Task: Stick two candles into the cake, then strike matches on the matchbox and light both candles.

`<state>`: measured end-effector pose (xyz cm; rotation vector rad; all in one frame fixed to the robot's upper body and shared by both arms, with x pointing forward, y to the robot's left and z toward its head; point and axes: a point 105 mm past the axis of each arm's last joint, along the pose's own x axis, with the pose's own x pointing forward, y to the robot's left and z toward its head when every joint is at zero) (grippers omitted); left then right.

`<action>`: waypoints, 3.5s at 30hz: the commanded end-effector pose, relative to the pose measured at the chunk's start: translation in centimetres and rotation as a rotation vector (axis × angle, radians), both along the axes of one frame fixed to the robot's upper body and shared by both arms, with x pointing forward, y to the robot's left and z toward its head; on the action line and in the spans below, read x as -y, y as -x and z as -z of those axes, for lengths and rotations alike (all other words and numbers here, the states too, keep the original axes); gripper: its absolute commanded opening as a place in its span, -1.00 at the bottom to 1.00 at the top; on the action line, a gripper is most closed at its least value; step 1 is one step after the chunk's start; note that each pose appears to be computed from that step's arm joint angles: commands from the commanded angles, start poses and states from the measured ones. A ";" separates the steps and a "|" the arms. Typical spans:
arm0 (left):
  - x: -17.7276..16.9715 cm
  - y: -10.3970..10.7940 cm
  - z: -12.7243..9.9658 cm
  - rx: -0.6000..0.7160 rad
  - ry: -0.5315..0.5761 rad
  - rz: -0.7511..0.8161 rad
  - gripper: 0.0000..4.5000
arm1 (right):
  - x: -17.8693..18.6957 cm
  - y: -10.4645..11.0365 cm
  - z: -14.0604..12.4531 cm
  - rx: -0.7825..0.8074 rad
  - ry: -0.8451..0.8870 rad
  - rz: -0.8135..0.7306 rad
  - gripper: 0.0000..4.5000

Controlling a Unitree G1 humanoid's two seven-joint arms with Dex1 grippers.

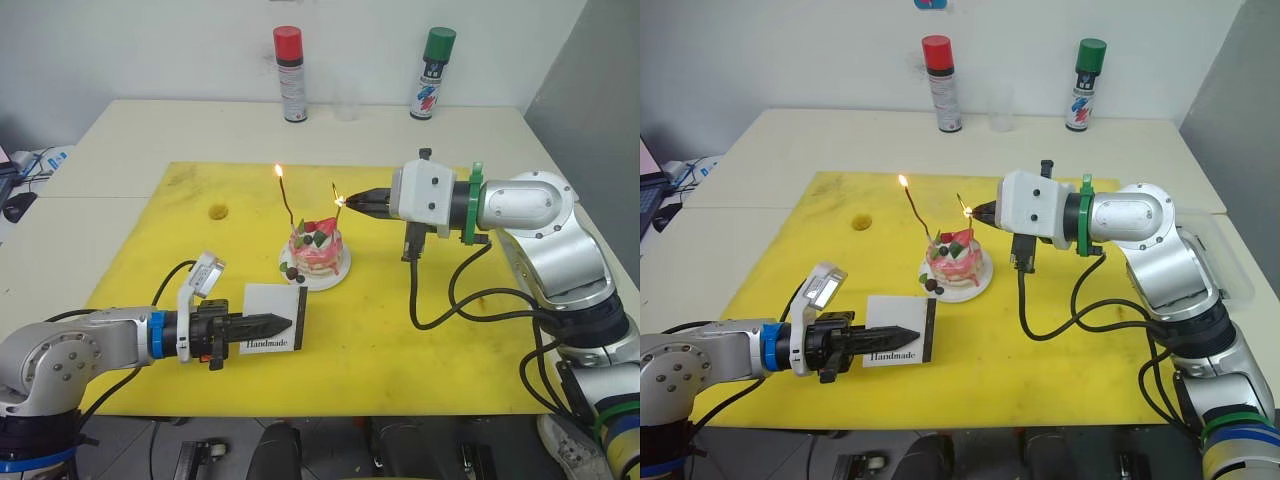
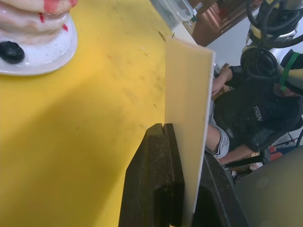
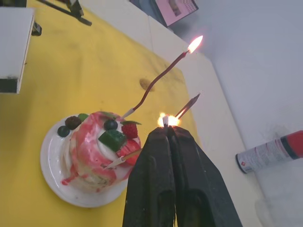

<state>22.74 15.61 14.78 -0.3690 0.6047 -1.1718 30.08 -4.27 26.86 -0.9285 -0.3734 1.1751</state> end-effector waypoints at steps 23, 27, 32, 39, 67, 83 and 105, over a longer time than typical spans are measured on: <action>0.4 -0.2 -0.2 0.033 0.009 0.032 -1.00 | -0.8 -0.2 -2.3 0.085 -0.055 0.011 -0.99; 0.5 -0.3 -0.2 0.034 0.008 0.033 -1.00 | -0.7 -0.2 -2.3 0.088 -0.053 0.012 -0.99; 0.5 -0.4 -0.2 0.035 0.008 0.036 -1.00 | -0.6 -0.2 -2.3 0.090 -0.049 0.015 -0.99; 0.7 -0.6 -0.3 0.036 0.010 0.043 -1.00 | -0.1 -0.2 -2.1 0.090 -0.037 0.028 -0.99; 1.1 -0.7 -0.5 0.037 0.015 0.052 -1.00 | 0.0 0.6 -1.8 0.065 -0.017 0.004 -0.99; 1.2 -0.7 -0.5 0.037 0.019 0.052 -1.00 | -0.2 -0.1 -1.7 0.070 -0.034 0.026 -0.99; 1.4 -0.5 0.4 0.017 0.044 0.016 -1.00 | 11.0 -0.6 -1.5 -0.212 -0.241 0.472 -0.99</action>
